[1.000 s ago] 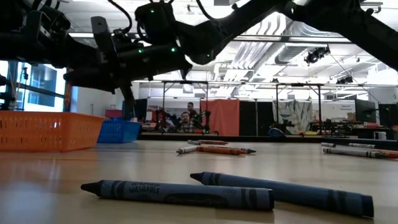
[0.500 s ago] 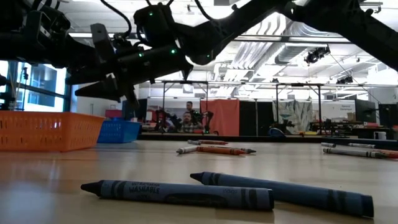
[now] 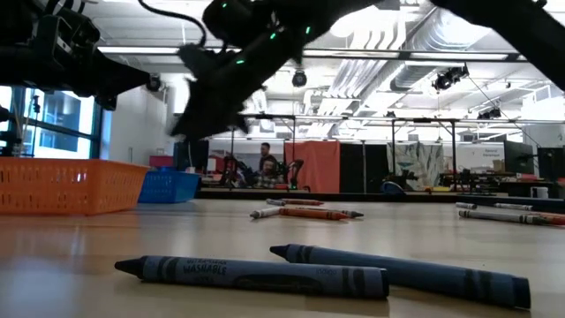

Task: Sort crayons
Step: Put the gray crayon into the red bin

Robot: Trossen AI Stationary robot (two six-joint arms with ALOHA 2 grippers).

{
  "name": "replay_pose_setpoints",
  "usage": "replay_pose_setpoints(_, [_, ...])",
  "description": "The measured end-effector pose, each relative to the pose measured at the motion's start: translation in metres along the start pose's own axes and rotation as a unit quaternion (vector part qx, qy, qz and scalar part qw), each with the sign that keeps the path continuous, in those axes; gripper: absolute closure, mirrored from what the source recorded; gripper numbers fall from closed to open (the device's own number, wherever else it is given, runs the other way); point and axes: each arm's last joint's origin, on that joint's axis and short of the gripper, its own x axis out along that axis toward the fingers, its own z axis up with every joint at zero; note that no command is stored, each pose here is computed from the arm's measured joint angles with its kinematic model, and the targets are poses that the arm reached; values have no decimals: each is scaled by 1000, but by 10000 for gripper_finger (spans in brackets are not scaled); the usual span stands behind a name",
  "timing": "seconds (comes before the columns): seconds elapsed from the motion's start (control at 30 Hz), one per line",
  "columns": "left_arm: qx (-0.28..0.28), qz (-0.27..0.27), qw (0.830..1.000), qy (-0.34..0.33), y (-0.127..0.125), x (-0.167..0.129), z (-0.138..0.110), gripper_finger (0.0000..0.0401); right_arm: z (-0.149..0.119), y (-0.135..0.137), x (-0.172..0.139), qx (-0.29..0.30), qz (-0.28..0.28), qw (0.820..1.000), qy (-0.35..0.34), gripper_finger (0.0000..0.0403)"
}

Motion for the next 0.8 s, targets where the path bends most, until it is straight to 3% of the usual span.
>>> replay_pose_setpoints(0.13, [0, 0, 1000, 0, 0, 0, 0, 400, -24, 0, -26, -10, -89, 989, 115, 286])
replay_pose_setpoints(0.23, [0, 0, 1000, 0, 0, 0, 0, 400, -54, -1, -42, 1, -152, 967, 205, 291])
replay_pose_setpoints(0.37, [0, 0, 1000, 0, 0, 0, 0, 400, -96, -1, -70, 48, -207, 943, 257, 303])
replay_pose_setpoints(0.6, [0, 0, 1000, 0, 0, 0, 0, 400, -149, 0, -130, 180, -235, 928, 226, 316])
replay_pose_setpoints(0.8, [0, 0, 1000, 0, 0, 0, 0, 400, -198, -8, -160, 296, -250, 896, 217, 315])
